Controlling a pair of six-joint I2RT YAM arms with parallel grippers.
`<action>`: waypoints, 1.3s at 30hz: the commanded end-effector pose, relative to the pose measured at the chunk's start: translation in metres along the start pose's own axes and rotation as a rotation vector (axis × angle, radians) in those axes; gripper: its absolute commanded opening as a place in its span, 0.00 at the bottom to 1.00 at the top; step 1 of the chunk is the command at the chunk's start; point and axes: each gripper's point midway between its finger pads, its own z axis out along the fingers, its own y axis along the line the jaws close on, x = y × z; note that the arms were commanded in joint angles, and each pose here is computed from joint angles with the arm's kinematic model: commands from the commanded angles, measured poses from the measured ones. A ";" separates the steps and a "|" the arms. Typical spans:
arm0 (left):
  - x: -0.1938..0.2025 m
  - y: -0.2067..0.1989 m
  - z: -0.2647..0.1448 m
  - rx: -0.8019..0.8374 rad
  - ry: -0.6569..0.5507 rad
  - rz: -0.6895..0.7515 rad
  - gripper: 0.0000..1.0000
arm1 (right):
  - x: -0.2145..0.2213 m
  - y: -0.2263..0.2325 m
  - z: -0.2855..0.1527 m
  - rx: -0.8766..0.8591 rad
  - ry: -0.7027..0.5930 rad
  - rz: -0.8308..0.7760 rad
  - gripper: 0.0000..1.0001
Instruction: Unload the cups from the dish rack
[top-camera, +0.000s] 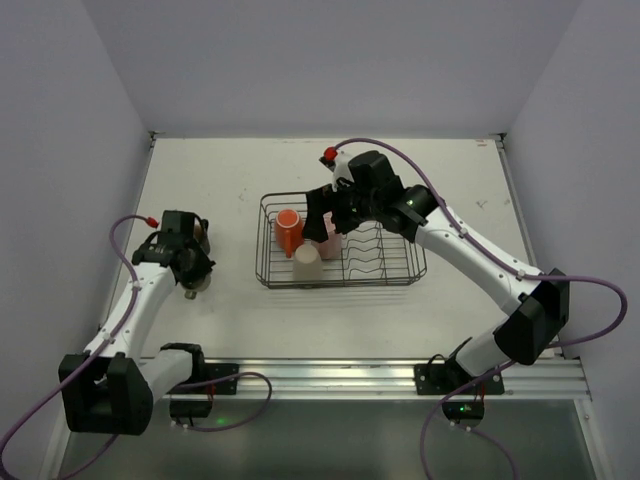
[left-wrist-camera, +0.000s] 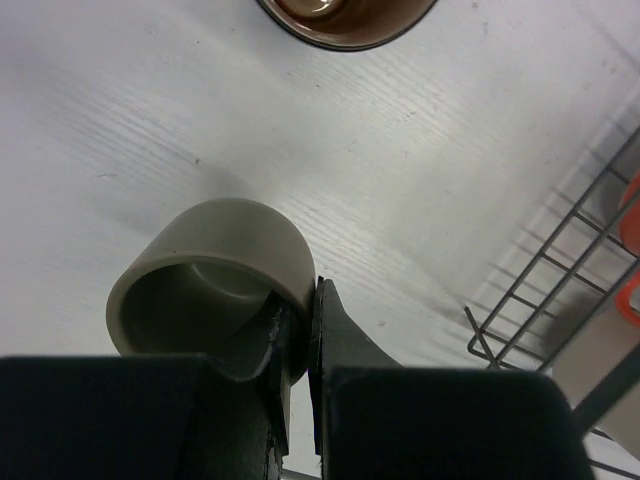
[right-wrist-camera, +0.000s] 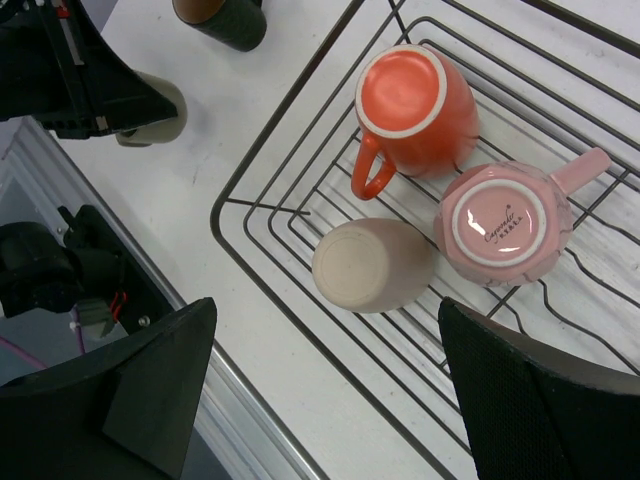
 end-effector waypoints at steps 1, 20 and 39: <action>-0.026 -0.001 0.006 0.004 -0.080 -0.043 0.00 | 0.001 -0.002 -0.001 0.012 0.012 -0.031 0.93; -0.011 0.025 0.055 -0.129 0.002 -0.086 0.00 | 0.029 -0.015 0.030 0.146 0.126 -0.041 0.91; -0.009 0.030 0.070 -0.104 0.052 -0.108 0.12 | 0.049 -0.010 0.061 0.213 0.208 -0.054 0.86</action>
